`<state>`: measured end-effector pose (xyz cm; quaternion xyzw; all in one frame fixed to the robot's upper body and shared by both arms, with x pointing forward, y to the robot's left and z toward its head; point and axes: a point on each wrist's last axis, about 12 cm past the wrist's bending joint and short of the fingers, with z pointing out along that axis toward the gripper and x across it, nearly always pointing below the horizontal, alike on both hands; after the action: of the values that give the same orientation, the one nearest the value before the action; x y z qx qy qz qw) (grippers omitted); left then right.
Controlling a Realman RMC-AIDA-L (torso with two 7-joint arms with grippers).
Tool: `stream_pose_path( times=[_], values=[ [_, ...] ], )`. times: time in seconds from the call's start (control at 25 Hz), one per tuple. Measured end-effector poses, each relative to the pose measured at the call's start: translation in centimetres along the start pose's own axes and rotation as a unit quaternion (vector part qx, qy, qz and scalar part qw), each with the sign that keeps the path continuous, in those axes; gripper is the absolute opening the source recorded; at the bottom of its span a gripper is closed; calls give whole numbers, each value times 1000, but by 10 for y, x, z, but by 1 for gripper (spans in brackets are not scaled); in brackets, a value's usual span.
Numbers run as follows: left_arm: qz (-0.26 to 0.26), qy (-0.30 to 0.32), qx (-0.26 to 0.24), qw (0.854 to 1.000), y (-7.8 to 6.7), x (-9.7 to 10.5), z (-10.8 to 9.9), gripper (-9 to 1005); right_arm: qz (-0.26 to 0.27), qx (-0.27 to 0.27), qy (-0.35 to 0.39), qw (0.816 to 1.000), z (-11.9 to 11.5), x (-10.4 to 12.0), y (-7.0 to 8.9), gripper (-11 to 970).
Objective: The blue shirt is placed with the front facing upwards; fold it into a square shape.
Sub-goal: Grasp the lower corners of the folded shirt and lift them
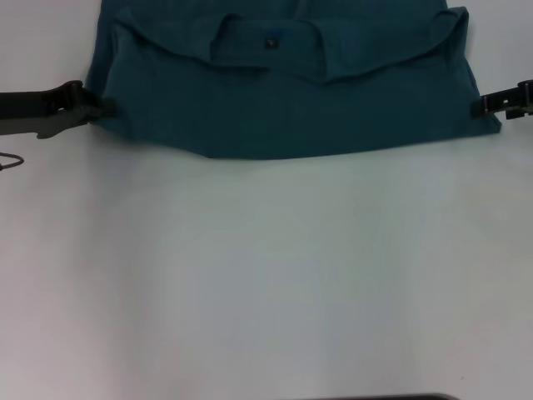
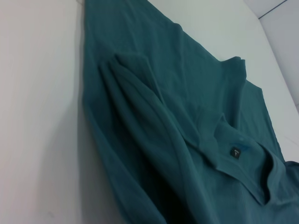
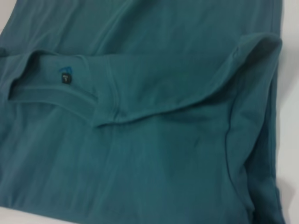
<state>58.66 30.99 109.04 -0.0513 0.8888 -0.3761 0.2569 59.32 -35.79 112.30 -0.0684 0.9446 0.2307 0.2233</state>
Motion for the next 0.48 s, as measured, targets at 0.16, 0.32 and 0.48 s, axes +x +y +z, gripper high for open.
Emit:
stream_pose_path(
  times=[0.16,0.32,0.48],
  values=[
    [-1,0,0,1000,1,1,0,4,-9,14,-5,1000,8,-1,2,839],
    [-1,1,0,1000,1,2,0,4,-24,28,-1,999,16,-3,6,839],
    [-3,4,0,1000,2,5,1,4,-28,35,4,999,25,-2,9,839]
  ],
)
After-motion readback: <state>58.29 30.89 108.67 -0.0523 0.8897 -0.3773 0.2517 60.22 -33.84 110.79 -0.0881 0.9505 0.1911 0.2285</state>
